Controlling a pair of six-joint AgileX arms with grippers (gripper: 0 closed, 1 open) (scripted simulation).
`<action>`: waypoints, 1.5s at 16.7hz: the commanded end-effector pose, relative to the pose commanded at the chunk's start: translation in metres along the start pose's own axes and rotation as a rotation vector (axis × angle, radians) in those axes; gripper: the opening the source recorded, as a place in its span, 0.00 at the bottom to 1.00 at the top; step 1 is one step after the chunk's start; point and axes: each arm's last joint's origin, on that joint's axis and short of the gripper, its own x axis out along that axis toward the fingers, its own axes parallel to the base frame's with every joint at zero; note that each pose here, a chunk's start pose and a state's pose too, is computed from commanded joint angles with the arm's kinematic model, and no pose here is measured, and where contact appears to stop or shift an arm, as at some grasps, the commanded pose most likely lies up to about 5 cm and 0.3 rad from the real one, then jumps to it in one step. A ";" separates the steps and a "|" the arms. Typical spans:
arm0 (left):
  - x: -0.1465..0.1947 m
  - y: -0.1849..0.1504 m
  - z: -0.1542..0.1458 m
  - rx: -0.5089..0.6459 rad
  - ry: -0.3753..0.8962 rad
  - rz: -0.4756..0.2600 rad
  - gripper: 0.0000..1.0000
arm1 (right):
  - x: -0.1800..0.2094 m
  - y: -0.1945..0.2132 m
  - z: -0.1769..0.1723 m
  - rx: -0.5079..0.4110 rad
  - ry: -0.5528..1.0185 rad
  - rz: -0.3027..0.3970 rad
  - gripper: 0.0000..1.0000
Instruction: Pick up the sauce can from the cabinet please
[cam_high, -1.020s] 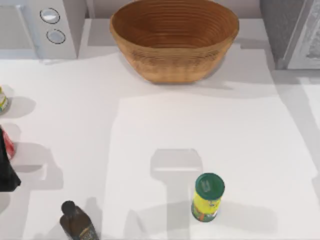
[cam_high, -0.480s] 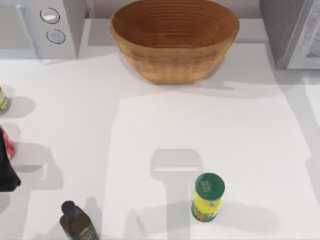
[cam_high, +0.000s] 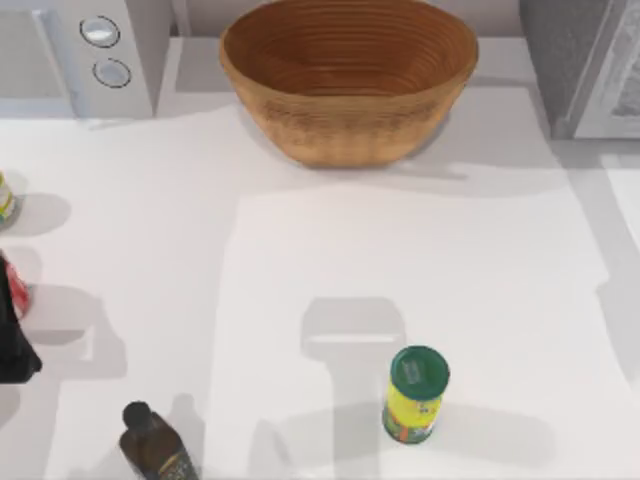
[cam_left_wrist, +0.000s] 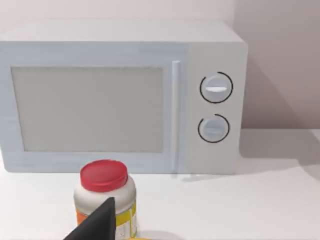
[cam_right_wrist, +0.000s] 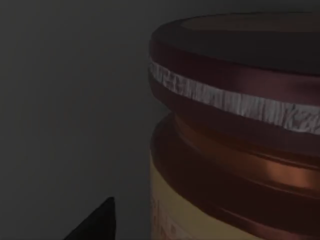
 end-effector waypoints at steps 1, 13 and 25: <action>0.000 0.000 0.000 0.000 0.000 0.000 1.00 | 0.006 0.000 -0.001 0.000 0.000 0.000 1.00; 0.000 0.000 0.000 0.000 0.000 0.000 1.00 | 0.017 -0.001 -0.002 0.000 0.000 0.000 0.62; 0.000 0.000 0.000 0.000 0.000 0.000 1.00 | 0.017 -0.001 -0.002 0.000 0.000 0.000 0.00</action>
